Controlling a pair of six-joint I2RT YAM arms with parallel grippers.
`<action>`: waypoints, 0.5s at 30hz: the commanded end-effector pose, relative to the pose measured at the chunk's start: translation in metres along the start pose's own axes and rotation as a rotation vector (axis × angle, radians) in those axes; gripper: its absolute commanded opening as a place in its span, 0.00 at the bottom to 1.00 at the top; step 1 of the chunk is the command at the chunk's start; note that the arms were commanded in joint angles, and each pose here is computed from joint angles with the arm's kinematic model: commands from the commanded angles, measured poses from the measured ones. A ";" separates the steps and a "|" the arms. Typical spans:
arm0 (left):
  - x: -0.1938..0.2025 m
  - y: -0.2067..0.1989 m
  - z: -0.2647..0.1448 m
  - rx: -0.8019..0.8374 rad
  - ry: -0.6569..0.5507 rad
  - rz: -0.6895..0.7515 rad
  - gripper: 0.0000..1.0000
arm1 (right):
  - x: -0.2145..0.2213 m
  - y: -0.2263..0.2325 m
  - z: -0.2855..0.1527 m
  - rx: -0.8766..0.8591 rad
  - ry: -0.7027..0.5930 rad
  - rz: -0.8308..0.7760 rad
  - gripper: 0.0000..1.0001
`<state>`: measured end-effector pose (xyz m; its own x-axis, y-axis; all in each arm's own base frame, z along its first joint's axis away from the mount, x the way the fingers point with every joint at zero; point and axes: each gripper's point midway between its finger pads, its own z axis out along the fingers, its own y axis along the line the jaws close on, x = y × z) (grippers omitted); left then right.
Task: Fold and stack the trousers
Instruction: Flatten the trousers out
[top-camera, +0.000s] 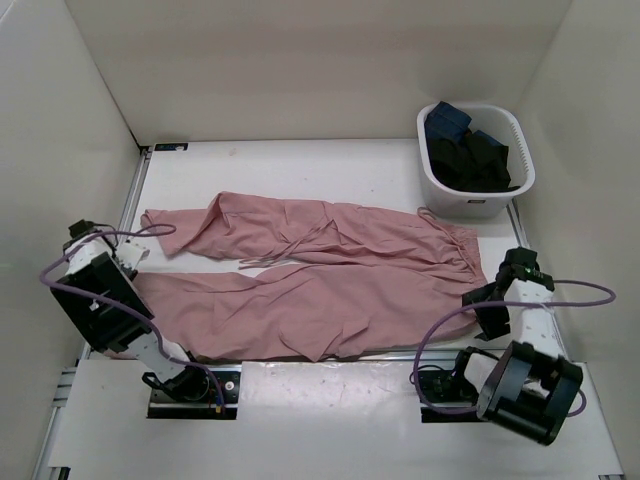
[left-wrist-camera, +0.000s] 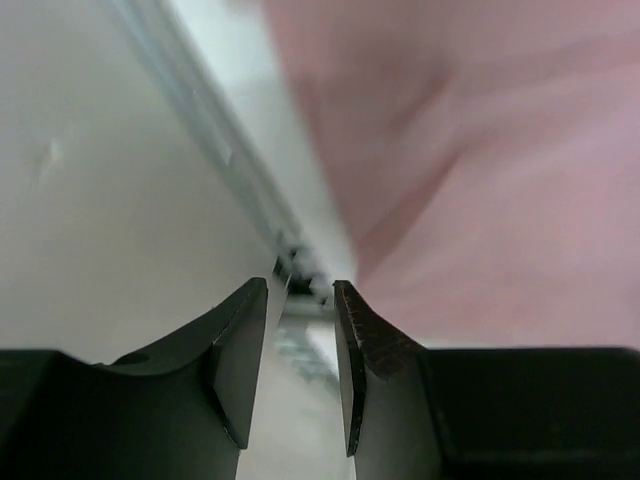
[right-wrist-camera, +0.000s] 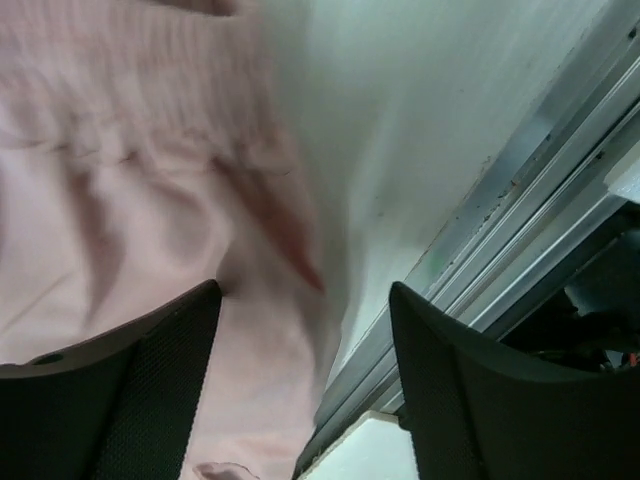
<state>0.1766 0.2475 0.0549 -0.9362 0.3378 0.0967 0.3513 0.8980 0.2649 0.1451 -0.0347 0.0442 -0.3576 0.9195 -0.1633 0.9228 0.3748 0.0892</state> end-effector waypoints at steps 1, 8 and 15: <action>-0.042 -0.002 0.003 -0.015 -0.099 -0.116 0.45 | -0.003 -0.001 0.019 0.039 0.005 0.059 0.72; -0.045 -0.017 0.036 0.040 -0.013 -0.230 0.45 | 0.012 -0.046 0.015 0.170 0.050 0.177 0.00; -0.109 0.011 -0.055 -0.043 -0.310 -0.174 0.60 | 0.008 -0.028 -0.014 0.075 0.063 0.141 0.78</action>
<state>0.2230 0.2191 0.0296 -0.9832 0.1826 0.0038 0.1789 0.9589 0.2202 0.1094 -0.0357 0.0313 -0.2163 0.9725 -0.0866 0.9759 0.2178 0.0087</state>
